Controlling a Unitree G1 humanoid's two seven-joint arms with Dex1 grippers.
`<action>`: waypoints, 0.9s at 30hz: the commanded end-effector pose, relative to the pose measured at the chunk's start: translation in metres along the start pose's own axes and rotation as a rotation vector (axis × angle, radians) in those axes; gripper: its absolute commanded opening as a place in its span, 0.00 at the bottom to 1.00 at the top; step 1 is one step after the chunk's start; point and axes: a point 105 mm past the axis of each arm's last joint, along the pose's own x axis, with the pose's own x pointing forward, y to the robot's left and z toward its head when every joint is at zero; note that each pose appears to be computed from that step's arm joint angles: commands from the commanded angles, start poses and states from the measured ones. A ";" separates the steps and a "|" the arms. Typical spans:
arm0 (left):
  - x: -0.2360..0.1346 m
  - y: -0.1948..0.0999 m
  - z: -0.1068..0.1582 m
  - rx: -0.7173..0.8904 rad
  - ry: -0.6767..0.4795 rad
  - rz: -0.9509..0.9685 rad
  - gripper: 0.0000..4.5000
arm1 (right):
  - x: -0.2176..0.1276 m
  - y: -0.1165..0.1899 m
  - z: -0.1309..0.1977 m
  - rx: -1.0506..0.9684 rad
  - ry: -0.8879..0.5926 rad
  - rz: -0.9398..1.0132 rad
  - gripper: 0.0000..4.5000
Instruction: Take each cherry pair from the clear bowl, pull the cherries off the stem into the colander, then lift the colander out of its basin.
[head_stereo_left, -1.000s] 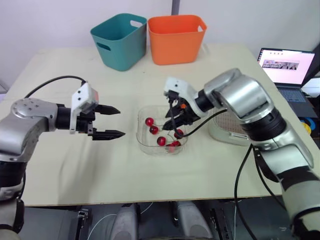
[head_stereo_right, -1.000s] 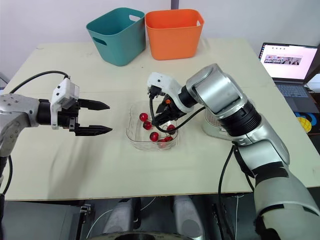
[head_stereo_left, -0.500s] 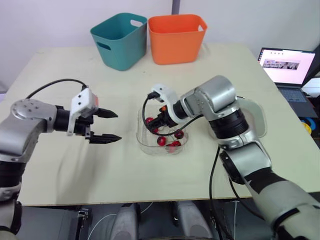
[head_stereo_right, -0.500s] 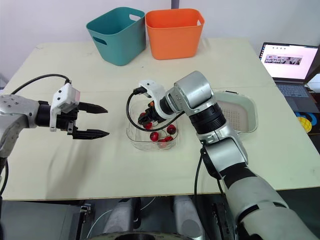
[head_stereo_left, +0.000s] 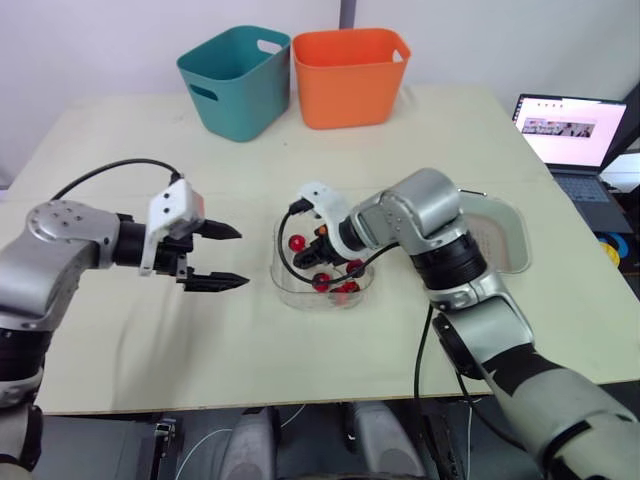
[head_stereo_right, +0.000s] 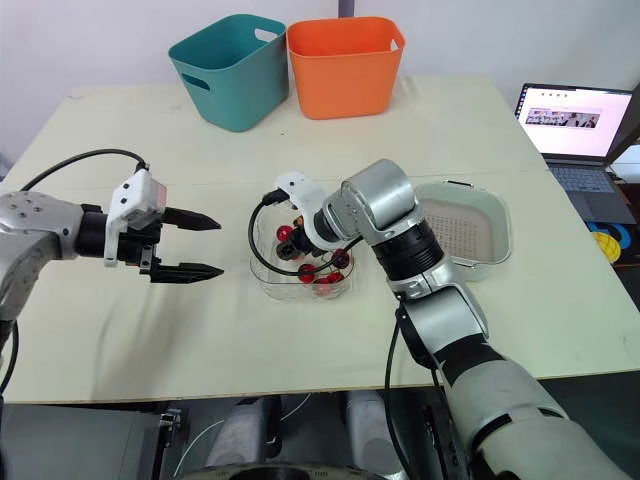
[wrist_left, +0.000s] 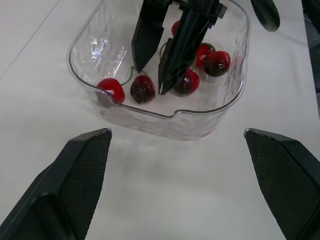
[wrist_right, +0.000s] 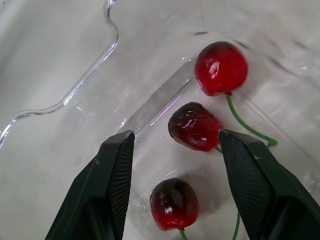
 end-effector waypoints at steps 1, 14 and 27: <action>-0.011 0.002 0.007 0.031 -0.008 0.027 1.00 | -0.001 0.005 0.004 -0.017 -0.012 0.001 0.64; -0.012 0.006 0.007 0.027 -0.022 0.053 1.00 | 0.020 0.007 -0.005 -0.020 0.008 -0.010 0.43; -0.012 0.008 0.009 0.022 -0.024 0.060 1.00 | -0.007 0.005 0.012 -0.083 -0.067 -0.019 0.05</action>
